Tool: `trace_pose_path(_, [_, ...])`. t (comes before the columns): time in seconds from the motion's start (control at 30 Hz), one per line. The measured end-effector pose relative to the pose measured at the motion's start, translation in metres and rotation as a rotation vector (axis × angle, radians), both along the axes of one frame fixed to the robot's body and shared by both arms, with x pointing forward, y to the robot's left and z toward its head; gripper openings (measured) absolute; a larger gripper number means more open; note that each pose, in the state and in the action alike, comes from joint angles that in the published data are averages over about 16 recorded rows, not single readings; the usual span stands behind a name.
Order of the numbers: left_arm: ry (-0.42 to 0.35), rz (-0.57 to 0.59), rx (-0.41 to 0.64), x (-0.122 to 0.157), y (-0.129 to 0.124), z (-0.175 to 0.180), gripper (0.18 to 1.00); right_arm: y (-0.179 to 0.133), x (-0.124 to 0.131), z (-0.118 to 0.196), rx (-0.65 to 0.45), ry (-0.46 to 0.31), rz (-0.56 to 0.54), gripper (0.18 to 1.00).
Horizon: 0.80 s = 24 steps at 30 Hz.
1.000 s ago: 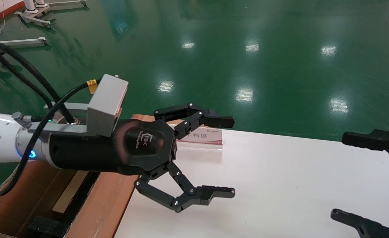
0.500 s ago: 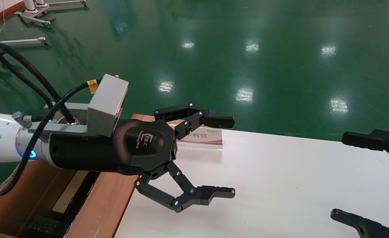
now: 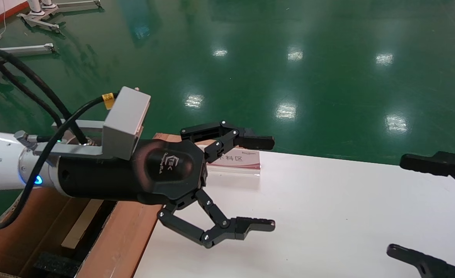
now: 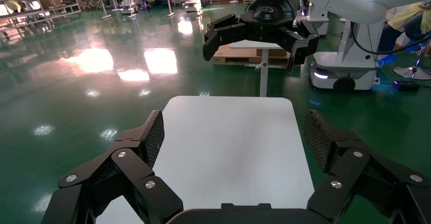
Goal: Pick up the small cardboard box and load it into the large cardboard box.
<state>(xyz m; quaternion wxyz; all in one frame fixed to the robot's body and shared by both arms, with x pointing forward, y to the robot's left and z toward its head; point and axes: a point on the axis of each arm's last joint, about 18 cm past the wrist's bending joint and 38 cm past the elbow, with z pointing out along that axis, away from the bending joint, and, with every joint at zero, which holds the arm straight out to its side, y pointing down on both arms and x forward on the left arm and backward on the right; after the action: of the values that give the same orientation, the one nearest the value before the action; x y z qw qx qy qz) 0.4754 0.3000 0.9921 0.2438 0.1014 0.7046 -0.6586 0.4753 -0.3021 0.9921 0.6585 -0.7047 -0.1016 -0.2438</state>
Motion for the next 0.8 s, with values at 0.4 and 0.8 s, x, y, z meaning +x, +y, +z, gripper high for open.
trace_pose_path(0.4, [0.000,0.000,0.000,0.0000,0.0000,0.0000,1.000,0.0000,0.0000,0.0000,0.000,0.000,0.000,1.001])
trace_pose_path(0.8, [0.000,0.000,0.000,0.0000,0.0000,0.0000,1.000,0.0000,0.0000,0.0000,0.000,0.000,0.000,1.001])
